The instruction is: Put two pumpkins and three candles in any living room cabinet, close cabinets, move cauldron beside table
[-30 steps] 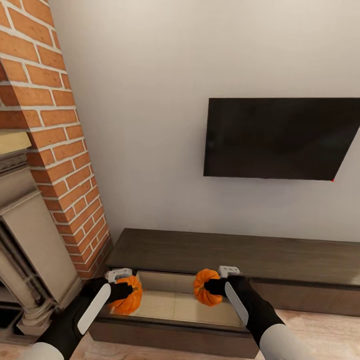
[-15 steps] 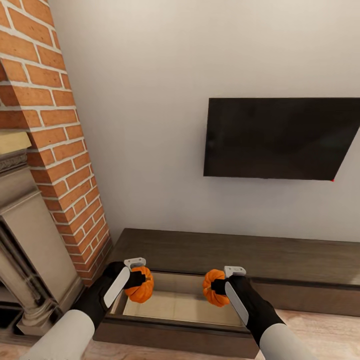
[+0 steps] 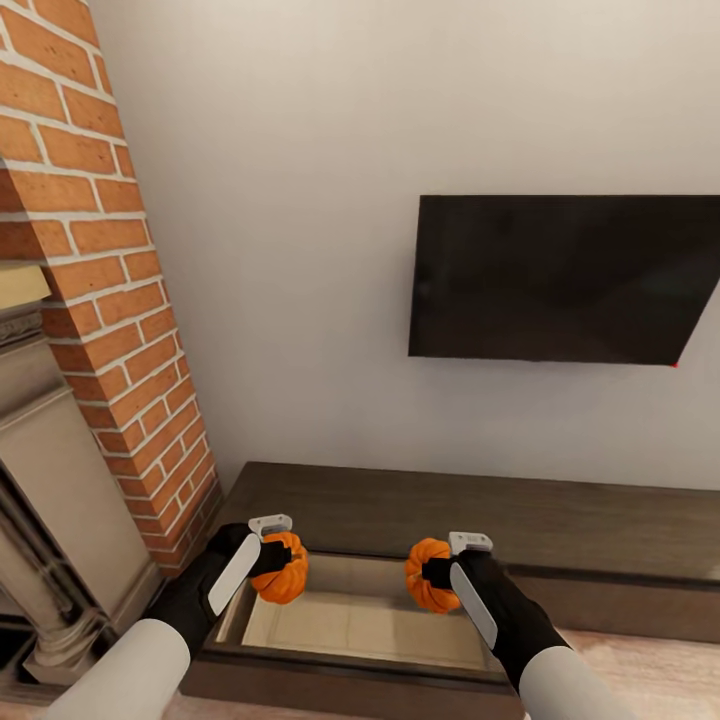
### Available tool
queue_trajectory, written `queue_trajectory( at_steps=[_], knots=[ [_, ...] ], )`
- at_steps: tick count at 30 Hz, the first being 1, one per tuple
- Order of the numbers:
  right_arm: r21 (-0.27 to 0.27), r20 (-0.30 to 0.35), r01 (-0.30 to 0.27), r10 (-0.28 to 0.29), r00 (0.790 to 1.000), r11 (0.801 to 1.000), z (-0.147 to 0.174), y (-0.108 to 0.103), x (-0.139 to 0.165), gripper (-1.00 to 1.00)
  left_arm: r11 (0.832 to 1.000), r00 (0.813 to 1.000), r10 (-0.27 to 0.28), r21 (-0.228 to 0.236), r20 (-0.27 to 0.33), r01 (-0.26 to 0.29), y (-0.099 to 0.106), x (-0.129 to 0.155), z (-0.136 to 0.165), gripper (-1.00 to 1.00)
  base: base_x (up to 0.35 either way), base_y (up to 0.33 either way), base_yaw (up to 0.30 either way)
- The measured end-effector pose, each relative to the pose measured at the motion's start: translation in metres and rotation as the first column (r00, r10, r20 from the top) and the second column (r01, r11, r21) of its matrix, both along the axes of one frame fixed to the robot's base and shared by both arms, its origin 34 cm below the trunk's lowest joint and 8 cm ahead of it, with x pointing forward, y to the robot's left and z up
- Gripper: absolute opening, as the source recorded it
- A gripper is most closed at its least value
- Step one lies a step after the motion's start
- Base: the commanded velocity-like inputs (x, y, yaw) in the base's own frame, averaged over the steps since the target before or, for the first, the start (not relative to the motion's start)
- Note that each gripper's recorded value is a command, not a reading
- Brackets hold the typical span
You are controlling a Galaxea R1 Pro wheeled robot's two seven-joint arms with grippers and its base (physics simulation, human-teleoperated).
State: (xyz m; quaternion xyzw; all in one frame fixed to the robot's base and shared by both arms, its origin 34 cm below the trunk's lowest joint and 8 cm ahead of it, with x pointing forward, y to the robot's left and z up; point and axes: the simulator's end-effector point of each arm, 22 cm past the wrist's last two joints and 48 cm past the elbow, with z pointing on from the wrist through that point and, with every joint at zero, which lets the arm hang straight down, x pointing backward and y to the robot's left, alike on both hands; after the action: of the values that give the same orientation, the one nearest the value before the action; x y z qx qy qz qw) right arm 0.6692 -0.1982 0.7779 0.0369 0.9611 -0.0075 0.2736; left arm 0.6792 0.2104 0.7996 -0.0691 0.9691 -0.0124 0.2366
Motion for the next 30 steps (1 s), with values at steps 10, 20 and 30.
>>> queue_trajectory(
  at_steps=[10, 20, 30],
  knots=[
    [0.000, 0.000, 0.000, 0.000, 1.000, 1.000, 0.000, 0.000, 0.000, -1.00, 1.000, 1.000, -0.003, 0.002, 0.002, 0.003, -0.001, 0.000, 0.000, -1.00, 0.110, 0.000, 0.000],
    [-0.001, -0.003, 0.003, -0.003, 1.000, 1.000, -0.006, -0.001, 0.000, -1.00, 1.000, 1.000, -0.011, 0.007, 0.003, 0.011, -0.002, 0.001, -0.004, -1.00, 0.003, 0.000, 0.000],
    [0.001, 0.001, 0.004, -0.004, 1.000, 1.000, -0.018, -0.001, 0.003, -1.00, 0.999, 0.998, -0.043, 0.033, 0.052, 0.041, -0.020, 0.009, -0.014, -1.00, 0.000, 0.000, 0.000]
  ],
)
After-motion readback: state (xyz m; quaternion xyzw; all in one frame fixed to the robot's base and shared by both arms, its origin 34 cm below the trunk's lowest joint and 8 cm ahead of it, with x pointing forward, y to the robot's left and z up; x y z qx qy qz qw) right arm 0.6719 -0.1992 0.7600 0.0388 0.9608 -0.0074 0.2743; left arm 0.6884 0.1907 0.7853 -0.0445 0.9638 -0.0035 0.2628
